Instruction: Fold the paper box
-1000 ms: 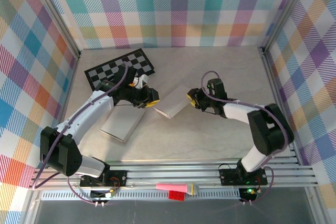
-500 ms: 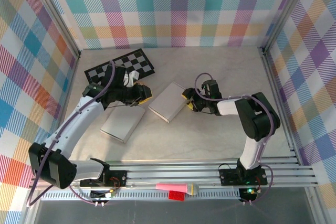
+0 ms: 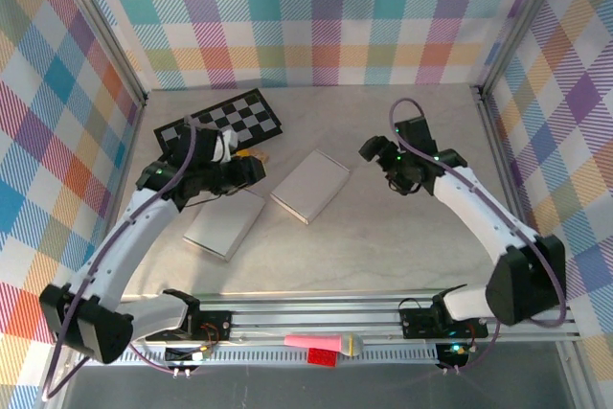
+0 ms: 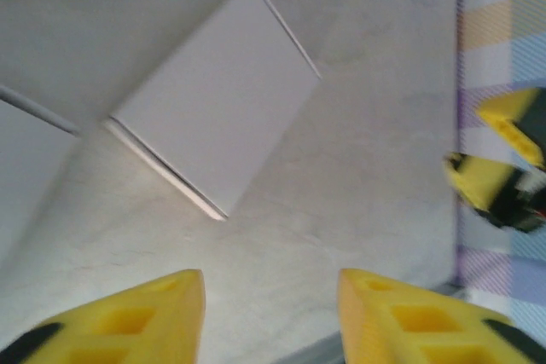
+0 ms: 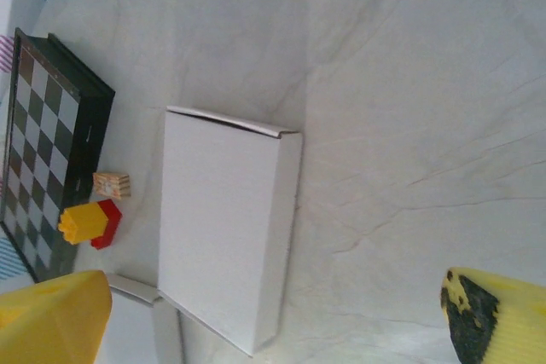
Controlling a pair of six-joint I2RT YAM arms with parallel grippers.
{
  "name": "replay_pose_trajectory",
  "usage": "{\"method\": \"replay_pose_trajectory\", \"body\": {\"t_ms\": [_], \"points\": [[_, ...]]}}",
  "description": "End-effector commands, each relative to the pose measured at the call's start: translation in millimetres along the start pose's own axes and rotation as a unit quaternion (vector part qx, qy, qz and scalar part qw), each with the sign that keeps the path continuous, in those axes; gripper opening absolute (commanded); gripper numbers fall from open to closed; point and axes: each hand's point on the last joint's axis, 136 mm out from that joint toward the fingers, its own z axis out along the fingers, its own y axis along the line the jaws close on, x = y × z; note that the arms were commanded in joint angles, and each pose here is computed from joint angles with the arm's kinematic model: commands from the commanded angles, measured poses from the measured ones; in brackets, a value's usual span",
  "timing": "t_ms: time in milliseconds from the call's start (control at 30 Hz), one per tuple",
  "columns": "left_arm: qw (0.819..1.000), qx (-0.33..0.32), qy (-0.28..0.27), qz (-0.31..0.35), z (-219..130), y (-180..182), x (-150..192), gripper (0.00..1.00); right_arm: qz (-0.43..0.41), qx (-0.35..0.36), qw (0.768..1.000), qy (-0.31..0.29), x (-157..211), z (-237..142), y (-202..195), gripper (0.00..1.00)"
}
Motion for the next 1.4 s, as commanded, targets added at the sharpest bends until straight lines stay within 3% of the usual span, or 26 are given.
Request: {"method": "replay_pose_trajectory", "body": {"t_ms": [0, 133, 233, 333, 433, 500, 567, 767, 900, 1000, 1067, 1200, 1367], "points": [[0.99, -0.095, -0.094, 0.032, -37.2, 34.9, -17.7, 0.99, -0.114, 0.072, 0.99, -0.042, -2.0, -40.2, -40.8, 0.99], [0.973, -0.164, -0.154, 0.045, -56.2, 65.9, -22.4, 1.0, -0.158, 0.107, 0.97, -0.15, -20.3, -78.6, -71.6, 0.99], [0.958, -0.207, -0.191, 0.059, -65.2, 86.0, -25.4, 1.0, -0.218, 0.152, 0.938, -0.221, -36.3, -86.5, -95.5, 0.99], [0.935, -0.268, -0.224, 0.059, -73.4, 112.5, -27.9, 1.0, -0.289, 0.14, 0.91, -0.261, -41.8, -71.4, -100.9, 0.99], [0.896, -0.347, -0.276, 0.028, -92.9, 143.4, -31.7, 1.0, -0.313, 0.141, 0.895, -0.286, -45.6, -49.3, -116.3, 0.99], [0.867, -0.394, -0.306, 0.011, -104.4, 162.7, -29.8, 1.0, -0.307, 0.143, 0.895, -0.289, -49.9, -33.0, -129.1, 0.99], [0.851, -0.42, -0.314, 0.025, -104.4, 174.9, -27.6, 1.0, -0.298, 0.138, 0.907, -0.266, -52.4, -11.1, -141.5, 0.99], [0.843, -0.447, -0.277, 0.109, -80.1, 188.6, -26.2, 1.0, -0.313, 0.107, 0.909, -0.254, -72.6, 35.1, -145.5, 0.99], [0.861, -0.411, -0.268, 0.133, -49.6, 199.5, -25.4, 1.0, -0.327, 0.062, 0.903, -0.273, -93.7, 48.2, -127.0, 0.99], [0.863, -0.389, -0.293, 0.134, -39.5, 205.2, -30.5, 1.0, -0.333, 0.044, 0.905, -0.261, -102.5, 66.4, -124.4, 0.99], [0.866, -0.383, -0.297, 0.121, -35.0, 213.2, -32.6, 1.0, -0.343, 0.019, 0.902, -0.26, -99.1, 69.0, -119.9, 0.99], [0.878, -0.37, -0.28, 0.121, -19.8, 225.1, -37.4, 1.0, -0.342, 0.0, 0.881, -0.328, -90.9, 56.9, -127.6, 0.99], [0.885, -0.345, -0.283, 0.131, -2.4, 232.3, -40.2, 1.0, -0.319, 0.039, 0.893, -0.314, -100.5, 62.3, -137.2, 0.99]]}}
